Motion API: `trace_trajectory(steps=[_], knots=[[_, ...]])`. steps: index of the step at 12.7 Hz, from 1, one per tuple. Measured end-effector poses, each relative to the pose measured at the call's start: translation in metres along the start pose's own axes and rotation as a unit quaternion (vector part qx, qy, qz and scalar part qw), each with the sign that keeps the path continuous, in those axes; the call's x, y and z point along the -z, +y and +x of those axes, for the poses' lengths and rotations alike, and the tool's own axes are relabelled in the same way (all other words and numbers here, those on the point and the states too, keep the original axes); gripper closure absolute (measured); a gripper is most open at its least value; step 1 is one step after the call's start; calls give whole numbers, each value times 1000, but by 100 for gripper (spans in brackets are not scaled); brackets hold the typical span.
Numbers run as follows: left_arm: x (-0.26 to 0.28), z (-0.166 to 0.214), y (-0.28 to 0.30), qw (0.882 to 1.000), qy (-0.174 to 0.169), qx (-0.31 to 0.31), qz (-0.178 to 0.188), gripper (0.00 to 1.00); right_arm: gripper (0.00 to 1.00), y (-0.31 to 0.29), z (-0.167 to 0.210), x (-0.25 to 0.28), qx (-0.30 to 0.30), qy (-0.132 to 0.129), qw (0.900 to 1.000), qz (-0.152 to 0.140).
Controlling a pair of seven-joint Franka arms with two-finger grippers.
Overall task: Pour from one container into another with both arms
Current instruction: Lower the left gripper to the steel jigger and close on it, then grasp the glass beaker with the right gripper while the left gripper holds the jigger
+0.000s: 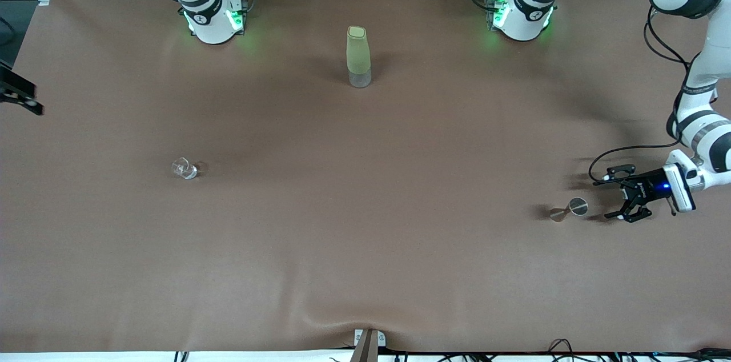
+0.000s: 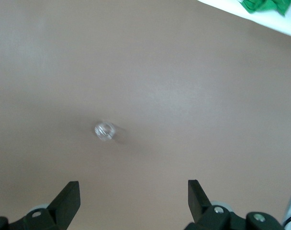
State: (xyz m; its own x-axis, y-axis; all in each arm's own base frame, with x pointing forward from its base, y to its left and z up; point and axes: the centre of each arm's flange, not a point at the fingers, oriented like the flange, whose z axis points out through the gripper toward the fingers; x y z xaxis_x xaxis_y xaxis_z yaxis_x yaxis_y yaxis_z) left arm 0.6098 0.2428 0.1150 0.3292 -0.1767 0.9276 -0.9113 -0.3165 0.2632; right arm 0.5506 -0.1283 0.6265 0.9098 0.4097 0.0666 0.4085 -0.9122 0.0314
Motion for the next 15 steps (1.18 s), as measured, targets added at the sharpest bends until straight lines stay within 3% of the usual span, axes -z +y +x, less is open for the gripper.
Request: trace_trajectory(steps=[1,3,6,8,10,15], knots=[[-8,-6,-1,1000,12,-12,1,0,0,16,-12,-3,60,-4,998,2],[-17,-15,-1,999,20,-34,-3,0,0,43,-31,-15,187,-12,982,10],[-28,-18,-1,998,24,-57,-10,3,0,63,-37,-36,369,-15,929,20],[-41,-18,-1,997,30,-75,-18,6,0,65,-34,-44,428,-12,903,18],[-51,-19,0,994,36,-97,-23,10,0,64,-32,-64,457,-5,889,24],[-63,-19,0,992,39,-119,-30,13,0,74,-41,-184,509,123,843,124]])
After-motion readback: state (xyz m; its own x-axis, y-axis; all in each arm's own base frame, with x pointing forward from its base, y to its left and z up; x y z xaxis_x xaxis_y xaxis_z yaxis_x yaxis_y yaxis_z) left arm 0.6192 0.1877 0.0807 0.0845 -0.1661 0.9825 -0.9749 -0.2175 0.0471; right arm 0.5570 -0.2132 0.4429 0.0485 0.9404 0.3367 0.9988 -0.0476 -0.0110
